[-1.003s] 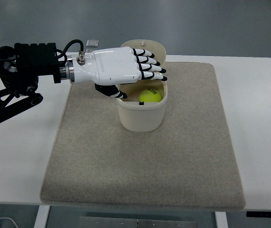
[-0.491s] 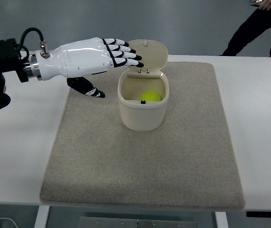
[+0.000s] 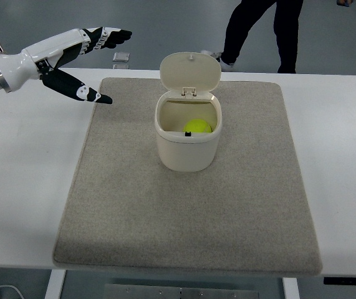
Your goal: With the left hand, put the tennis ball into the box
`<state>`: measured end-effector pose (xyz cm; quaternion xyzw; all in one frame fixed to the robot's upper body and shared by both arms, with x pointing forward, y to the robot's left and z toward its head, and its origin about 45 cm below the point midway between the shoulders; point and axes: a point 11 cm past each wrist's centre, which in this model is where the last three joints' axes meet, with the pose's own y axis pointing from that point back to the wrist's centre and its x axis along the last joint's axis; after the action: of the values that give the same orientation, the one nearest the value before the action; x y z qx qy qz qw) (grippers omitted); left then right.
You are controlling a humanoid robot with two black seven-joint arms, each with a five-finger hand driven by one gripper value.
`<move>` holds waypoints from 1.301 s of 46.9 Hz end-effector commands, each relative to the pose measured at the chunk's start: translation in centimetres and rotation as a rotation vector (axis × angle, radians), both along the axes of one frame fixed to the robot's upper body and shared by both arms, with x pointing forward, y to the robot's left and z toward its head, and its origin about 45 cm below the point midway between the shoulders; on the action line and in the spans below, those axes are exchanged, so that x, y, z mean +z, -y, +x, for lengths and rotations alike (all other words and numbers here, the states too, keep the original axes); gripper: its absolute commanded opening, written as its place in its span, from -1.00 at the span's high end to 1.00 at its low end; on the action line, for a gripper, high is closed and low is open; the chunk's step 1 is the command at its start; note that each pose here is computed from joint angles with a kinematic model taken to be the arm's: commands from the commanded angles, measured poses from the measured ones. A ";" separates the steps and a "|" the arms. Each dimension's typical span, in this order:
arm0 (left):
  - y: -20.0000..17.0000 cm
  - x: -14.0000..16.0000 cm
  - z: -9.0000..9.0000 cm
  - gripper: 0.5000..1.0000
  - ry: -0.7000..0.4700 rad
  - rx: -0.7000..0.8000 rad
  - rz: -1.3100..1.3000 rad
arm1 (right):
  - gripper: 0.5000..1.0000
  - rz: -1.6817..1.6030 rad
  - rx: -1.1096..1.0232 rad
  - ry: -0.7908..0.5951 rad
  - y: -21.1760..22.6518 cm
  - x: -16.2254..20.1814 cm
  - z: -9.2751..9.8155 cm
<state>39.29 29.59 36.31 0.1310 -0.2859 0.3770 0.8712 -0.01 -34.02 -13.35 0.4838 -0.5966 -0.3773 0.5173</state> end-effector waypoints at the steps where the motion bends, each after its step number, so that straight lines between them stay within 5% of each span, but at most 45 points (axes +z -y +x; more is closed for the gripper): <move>1: -1.0 -0.7 0.3 -0.97 -0.067 0.048 -0.093 | -0.76 0.000 0.000 0.000 0.0 0.0 0.0; 17: -4.6 -3.4 1.7 -0.97 -0.331 0.199 -0.534 | -0.76 0.000 0.000 0.000 0.0 0.0 0.0; 36: -7.3 -7.2 3.0 -0.98 -0.538 0.329 -0.724 | -0.76 0.000 0.000 0.000 0.0 0.0 0.0; 61: -6.4 -7.9 3.2 -0.98 -0.721 0.350 -0.929 | -0.75 0.015 -0.012 0.002 -0.5 -0.1 0.0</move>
<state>42.47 36.01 28.29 -0.0871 0.2373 0.5315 0.8084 0.02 -34.01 -13.35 0.4809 -0.6000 -0.3805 0.5139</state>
